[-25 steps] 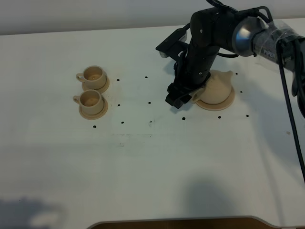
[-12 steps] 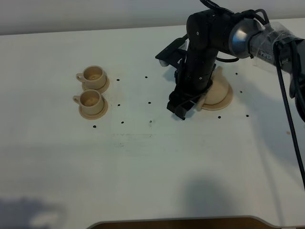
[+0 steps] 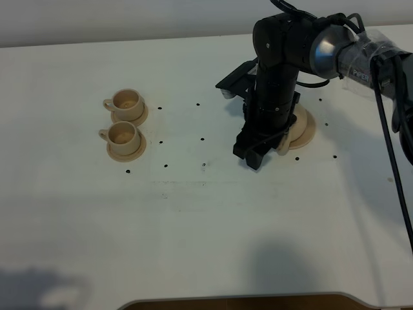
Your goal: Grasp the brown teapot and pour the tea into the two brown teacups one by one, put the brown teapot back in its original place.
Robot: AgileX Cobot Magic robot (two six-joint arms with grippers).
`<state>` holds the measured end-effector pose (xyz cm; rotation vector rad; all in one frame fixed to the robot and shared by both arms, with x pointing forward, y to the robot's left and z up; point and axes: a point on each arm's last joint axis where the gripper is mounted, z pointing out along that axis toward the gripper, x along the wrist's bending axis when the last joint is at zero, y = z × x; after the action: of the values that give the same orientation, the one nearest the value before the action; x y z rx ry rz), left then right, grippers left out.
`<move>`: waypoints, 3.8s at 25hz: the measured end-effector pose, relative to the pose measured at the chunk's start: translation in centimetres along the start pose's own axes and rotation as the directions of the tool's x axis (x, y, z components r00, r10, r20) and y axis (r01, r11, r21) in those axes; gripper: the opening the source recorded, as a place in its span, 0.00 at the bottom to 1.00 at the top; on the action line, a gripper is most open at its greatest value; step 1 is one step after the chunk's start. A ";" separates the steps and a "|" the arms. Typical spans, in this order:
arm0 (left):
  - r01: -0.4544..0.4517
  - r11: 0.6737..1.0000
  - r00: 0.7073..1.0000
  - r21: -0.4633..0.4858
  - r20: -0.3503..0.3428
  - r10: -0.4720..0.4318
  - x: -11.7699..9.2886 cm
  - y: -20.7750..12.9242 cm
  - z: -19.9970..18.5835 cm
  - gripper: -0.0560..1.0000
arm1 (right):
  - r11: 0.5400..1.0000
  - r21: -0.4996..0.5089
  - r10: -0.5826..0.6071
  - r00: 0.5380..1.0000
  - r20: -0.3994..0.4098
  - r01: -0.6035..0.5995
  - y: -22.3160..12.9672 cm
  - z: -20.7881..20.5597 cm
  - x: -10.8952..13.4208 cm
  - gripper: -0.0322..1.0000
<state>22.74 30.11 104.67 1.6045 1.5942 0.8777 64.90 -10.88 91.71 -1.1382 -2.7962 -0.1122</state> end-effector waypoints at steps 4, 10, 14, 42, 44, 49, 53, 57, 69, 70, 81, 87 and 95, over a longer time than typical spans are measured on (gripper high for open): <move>0.000 1.000 1.000 0.000 0.000 0.000 0.0 0.0 0.0 0.49 | 1.000 0.005 -0.001 1.000 0.000 0.001 0.0 0.0 0.0 0.60; 0.000 1.000 1.000 0.000 0.000 0.000 0.0 0.0 0.0 0.49 | 1.000 -0.005 0.004 1.000 -0.028 -0.004 0.2 0.0 0.6 0.60; 0.000 1.000 1.000 0.000 0.000 0.000 0.0 0.0 0.0 0.49 | 1.000 -0.012 0.009 0.999 -0.041 -0.010 0.2 0.0 0.7 0.60; 0.000 1.000 1.000 0.000 0.000 0.000 0.0 0.0 0.0 0.49 | 0.994 0.009 0.106 0.994 -0.029 -0.105 -1.3 -1.3 1.4 0.60; 0.000 1.000 1.000 0.000 0.000 0.000 0.0 0.0 0.0 0.49 | 0.993 0.016 0.113 0.994 -0.005 -0.113 -1.4 -1.3 1.2 0.60; 0.000 1.000 1.000 0.000 0.000 0.000 0.0 0.0 0.0 0.49 | 0.991 0.029 0.128 0.991 0.033 -0.129 -1.6 -1.3 0.8 0.60; 0.000 1.000 1.000 0.000 0.000 0.000 0.0 0.0 0.0 0.49 | 0.989 0.033 0.146 0.988 0.049 -0.147 -1.8 -1.4 0.2 0.60; 0.000 1.000 1.000 0.000 0.000 0.000 0.0 0.0 0.0 0.49 | 0.987 0.036 0.153 0.987 0.052 -0.155 -2.0 -1.4 -0.1 0.60; 0.000 1.000 1.000 0.000 0.000 0.000 0.0 0.0 0.0 0.49 | 0.958 -0.082 0.276 0.961 -0.008 -0.275 -2.0 -5.6 1.8 0.60; 0.000 1.000 1.000 0.000 0.000 0.000 0.0 0.0 0.0 0.49 | 0.950 -0.092 0.301 0.954 0.008 -0.299 -2.2 -6.1 1.7 0.60; 0.000 1.000 1.000 0.000 0.000 0.000 0.0 0.0 0.0 0.49 | 0.844 -0.091 0.535 0.842 0.071 -0.529 -4.2 -6.0 -3.0 0.59; 0.000 1.000 1.000 0.000 0.000 0.000 0.0 0.0 0.0 0.49 | 0.819 -0.062 0.573 0.819 0.034 -0.570 -4.6 -4.9 -4.4 0.57; 0.000 1.000 1.000 0.000 0.000 0.000 0.0 0.0 0.0 0.49 | 0.835 -0.063 0.547 0.837 -0.004 -0.547 -4.4 -4.7 -4.2 0.56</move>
<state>22.74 30.11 104.67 1.6045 1.5942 0.8777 65.22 -17.44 95.70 -1.9067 -2.3653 -0.1349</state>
